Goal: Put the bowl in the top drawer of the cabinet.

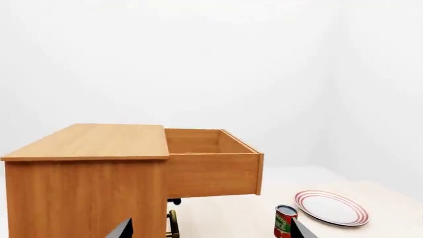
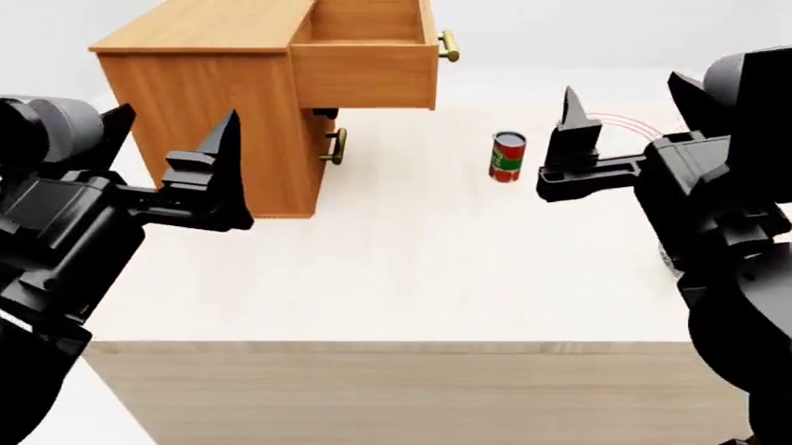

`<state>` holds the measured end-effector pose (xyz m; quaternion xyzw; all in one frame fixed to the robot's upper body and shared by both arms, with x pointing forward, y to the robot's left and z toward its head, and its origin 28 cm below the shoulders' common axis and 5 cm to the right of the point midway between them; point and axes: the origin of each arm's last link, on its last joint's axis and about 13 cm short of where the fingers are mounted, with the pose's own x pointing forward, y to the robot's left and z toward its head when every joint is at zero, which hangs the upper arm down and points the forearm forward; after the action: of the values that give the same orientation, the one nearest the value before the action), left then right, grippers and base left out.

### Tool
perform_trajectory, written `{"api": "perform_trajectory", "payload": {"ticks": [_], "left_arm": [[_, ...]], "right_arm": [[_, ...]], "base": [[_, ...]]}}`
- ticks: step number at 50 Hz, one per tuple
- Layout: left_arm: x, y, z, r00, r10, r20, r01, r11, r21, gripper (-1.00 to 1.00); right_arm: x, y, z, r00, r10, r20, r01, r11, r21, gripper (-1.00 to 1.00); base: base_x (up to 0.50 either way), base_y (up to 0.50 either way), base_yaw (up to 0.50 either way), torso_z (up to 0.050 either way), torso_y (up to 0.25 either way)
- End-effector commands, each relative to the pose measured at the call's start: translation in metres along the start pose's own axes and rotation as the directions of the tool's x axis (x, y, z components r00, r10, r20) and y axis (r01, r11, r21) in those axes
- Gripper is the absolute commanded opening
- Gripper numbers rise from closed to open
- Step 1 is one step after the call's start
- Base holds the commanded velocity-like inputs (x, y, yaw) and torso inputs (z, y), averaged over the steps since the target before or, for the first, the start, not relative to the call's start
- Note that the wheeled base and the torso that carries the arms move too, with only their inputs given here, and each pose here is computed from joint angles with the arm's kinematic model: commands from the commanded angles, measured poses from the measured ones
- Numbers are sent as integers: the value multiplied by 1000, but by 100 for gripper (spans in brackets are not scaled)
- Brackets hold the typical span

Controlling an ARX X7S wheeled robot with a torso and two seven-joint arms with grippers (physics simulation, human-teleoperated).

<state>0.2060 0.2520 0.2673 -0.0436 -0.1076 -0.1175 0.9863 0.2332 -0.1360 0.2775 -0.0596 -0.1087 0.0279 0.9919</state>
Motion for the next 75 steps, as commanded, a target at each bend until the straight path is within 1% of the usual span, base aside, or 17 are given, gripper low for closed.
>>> {"api": "perform_trajectory", "payload": {"ticks": [1,5,9,11,19,22,24,27,34,37,44,50,52,57,61,67,75], "left_arm": [[-19,4,51,998,-39,53,34,996,84,100],[-24,5,65,996,-46,79,39,996,85,100],[-27,5,71,995,-50,85,42,995,94,100],[-28,6,73,995,-50,90,41,995,96,100],[-35,6,85,993,-40,107,30,996,90,100],[-37,5,91,993,-41,110,30,995,97,100],[-39,5,95,992,-44,115,32,994,102,100],[-40,5,98,992,-46,120,35,994,100,100],[-46,4,106,991,-51,128,37,993,108,100],[-50,2,110,990,-53,133,38,992,116,100],[-56,0,119,987,-58,151,38,991,130,100],[-56,-1,119,987,-61,149,42,991,126,100],[-56,-1,119,987,-63,151,44,991,125,100],[-56,-1,119,986,-64,153,46,992,120,100],[-56,-1,118,987,-62,152,44,992,117,100],[-56,-1,118,987,-60,150,43,993,114,100],[-55,0,117,987,-62,149,46,993,112,100]], "right_arm": [[4,-18,39,999,5,36,-3,999,-37,100],[12,-22,44,999,9,43,-7,999,-38,100],[26,-29,49,999,13,45,-11,999,-40,100],[33,-33,51,999,11,40,-10,1000,-24,100],[64,-44,53,1000,-5,8,5,1000,-4,100],[74,-45,55,1000,1,-5,-1,1000,-17,100],[82,-43,57,999,30,-22,-31,999,-34,100],[95,-43,60,999,42,-34,-43,998,-40,100],[121,-46,69,999,35,-40,-37,998,-47,100],[128,-48,66,998,28,-61,-32,998,-54,100],[140,-47,51,992,22,-123,-28,999,-46,100],[151,-49,41,985,11,-173,-20,999,-50,100],[154,-49,36,982,5,-187,-17,998,-63,100],[158,-49,22,974,-7,-225,-9,997,-71,100],[160,-49,15,970,-10,-243,-8,998,-70,100],[163,-49,15,968,-13,-252,-6,997,-74,100],[166,-49,24,970,-15,-242,-6,996,-84,100]], "base": [[172,0,0,0,0],[196,0,0,0,0],[200,0,0,0,0],[201,0,0,0,0],[201,0,0,0,0],[204,0,0,0,0],[203,0,0,0,0],[203,0,0,0,0],[205,0,0,0,0],[201,0,0,0,0],[203,0,0,0,0],[203,0,0,0,0],[203,0,0,0,0],[204,0,0,0,0],[204,0,0,0,0],[203,0,0,0,0],[204,0,0,0,0]]}}
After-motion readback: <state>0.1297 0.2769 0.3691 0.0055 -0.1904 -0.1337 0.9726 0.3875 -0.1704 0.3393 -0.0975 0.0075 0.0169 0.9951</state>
